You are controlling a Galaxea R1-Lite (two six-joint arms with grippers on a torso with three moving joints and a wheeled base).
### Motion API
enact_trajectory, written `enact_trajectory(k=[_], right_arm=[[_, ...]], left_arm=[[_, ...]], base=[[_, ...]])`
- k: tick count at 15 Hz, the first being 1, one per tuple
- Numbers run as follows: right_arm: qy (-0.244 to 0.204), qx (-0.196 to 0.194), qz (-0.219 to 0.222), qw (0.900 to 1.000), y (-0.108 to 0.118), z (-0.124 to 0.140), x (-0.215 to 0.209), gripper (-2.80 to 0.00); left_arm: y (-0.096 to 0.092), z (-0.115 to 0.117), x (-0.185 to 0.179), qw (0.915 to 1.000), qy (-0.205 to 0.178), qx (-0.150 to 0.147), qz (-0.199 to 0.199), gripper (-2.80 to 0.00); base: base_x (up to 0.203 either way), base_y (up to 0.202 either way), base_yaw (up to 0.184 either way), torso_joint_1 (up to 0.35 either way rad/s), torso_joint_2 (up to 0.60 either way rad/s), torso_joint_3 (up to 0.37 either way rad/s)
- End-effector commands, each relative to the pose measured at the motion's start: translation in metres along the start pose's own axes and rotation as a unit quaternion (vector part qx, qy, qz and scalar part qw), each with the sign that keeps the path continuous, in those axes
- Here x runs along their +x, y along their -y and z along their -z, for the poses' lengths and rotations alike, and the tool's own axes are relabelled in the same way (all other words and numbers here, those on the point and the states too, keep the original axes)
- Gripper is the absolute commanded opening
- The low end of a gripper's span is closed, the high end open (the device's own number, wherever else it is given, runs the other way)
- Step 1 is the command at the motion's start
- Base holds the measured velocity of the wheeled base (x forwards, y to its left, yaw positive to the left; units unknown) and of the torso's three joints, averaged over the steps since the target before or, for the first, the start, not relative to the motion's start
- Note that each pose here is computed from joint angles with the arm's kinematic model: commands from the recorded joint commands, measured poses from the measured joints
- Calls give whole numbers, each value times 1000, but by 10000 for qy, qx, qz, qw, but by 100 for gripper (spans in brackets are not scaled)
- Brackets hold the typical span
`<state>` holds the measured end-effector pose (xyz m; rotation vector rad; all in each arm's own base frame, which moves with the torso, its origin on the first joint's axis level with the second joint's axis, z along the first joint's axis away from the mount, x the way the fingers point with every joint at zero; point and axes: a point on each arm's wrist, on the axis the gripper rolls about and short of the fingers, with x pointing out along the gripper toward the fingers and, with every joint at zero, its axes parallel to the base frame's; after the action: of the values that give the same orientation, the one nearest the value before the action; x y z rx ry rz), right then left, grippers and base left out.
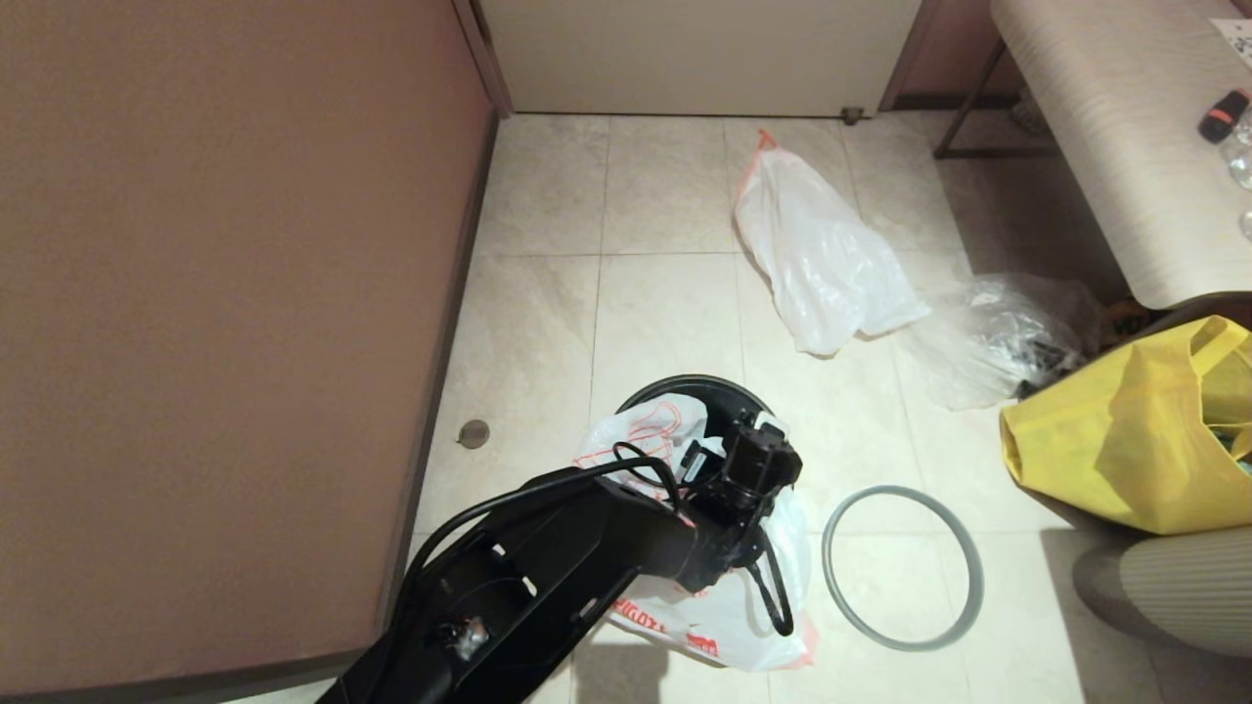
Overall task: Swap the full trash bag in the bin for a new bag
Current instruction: Put the new garbage bag on the trash can
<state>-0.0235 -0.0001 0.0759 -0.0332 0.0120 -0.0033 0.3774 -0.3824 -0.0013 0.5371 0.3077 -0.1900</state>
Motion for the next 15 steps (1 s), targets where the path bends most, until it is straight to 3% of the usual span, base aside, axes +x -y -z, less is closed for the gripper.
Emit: enact_trajectory(k=[1,7,8,12,15], right_arm=[[-9,-3,-3,10000,0,0,0,-280],[-9,-3,-3,10000,0,0,0,-280],[-9,-3,-3,10000,0,0,0,-280],[-9,-3,-3,10000,0,0,0,-280],[-10,-3,5,10000,0,0,0,-280]], left_arm=[[-9,-7,-8,10000,-2,-11,-56,0],[-36,-30,-38,9985,56,-546,-87,0],[-39,-35,-46,9982,83,-588,-51,-280],[-48,-48,-72,9969,177,-770,30,-280],[-55,-37,-82,9962,-39,-867,57,-280]], base=[[0,0,0,0,0,0],[0,0,0,0,0,0],[0,0,0,0,0,0],[0,0,0,0,0,0],[0,0,0,0,0,0]])
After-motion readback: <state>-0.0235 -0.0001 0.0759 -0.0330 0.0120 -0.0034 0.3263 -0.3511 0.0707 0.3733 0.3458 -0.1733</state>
